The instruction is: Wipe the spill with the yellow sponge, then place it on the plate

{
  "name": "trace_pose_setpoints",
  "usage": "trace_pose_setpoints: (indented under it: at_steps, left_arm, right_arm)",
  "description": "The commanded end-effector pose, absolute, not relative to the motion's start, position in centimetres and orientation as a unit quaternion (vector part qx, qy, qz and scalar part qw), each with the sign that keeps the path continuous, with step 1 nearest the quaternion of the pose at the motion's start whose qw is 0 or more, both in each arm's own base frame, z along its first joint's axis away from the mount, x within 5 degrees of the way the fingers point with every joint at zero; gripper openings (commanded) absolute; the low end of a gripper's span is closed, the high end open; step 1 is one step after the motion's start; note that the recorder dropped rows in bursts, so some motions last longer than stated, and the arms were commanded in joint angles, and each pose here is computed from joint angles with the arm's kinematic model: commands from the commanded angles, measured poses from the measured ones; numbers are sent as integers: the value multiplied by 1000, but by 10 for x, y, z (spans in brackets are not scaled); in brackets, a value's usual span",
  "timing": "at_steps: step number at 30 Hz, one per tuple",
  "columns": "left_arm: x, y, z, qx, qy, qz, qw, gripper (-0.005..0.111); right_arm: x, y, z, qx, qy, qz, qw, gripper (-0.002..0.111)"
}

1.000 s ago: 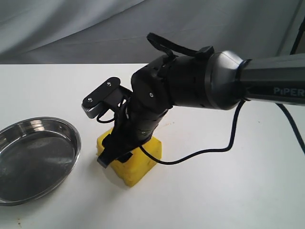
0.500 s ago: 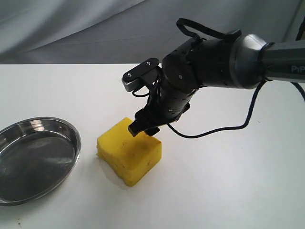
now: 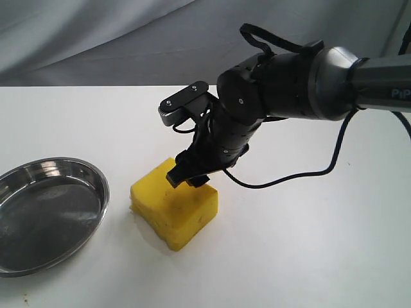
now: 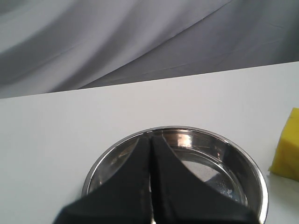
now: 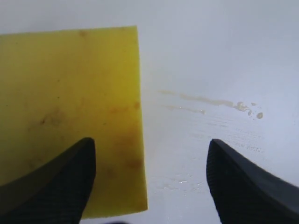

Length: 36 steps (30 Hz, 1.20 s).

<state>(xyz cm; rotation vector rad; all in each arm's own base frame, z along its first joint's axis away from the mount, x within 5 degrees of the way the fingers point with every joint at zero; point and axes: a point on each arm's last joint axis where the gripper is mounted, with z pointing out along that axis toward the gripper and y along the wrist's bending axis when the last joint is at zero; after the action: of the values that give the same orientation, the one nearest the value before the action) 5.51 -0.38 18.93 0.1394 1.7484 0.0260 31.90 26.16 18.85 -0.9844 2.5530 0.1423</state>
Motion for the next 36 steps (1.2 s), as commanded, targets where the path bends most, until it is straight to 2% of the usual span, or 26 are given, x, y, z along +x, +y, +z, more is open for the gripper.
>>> trace_pose_setpoints:
  at_steps: [1, 7, 11, 14, 17, 24, 25, 28, 36]
  left_arm:
    - [55, -4, 190, 60, 763, 11, 643, 0]
    - [55, -4, 190, 60, 763, 11, 643, 0]
    - [55, -4, 190, 60, 763, 11, 643, 0]
    - [55, -4, 190, 60, 763, 11, 643, 0]
    - [55, -4, 190, 60, 763, 11, 643, 0]
    - [55, -4, 190, 60, 763, 11, 643, 0]
    - [55, -4, 190, 60, 763, 11, 643, 0]
    - [55, -4, 190, 60, 763, 11, 643, 0]
    - [55, -4, 190, 60, 763, 11, 643, 0]
  right_arm:
    - [322, 262, 175, -353, 915, 49, 188, 63]
    - [325, 262, 162, -370, 911, 30, 179, 63]
    - [323, 261, 162, -367, 914, 30, 172, 56]
    - [321, 263, 160, -349, 922, 50, 158, 42]
    - [320, 263, 160, -348, 923, 51, 157, 35]
    - [320, 261, 159, -366, 918, 34, 152, 2]
    - [320, 260, 159, -368, 917, 30, 151, 0]
    - [321, 259, 162, -375, 913, 23, 157, 0]
    - [338, 219, 223, -323, 917, 29, 231, 0]
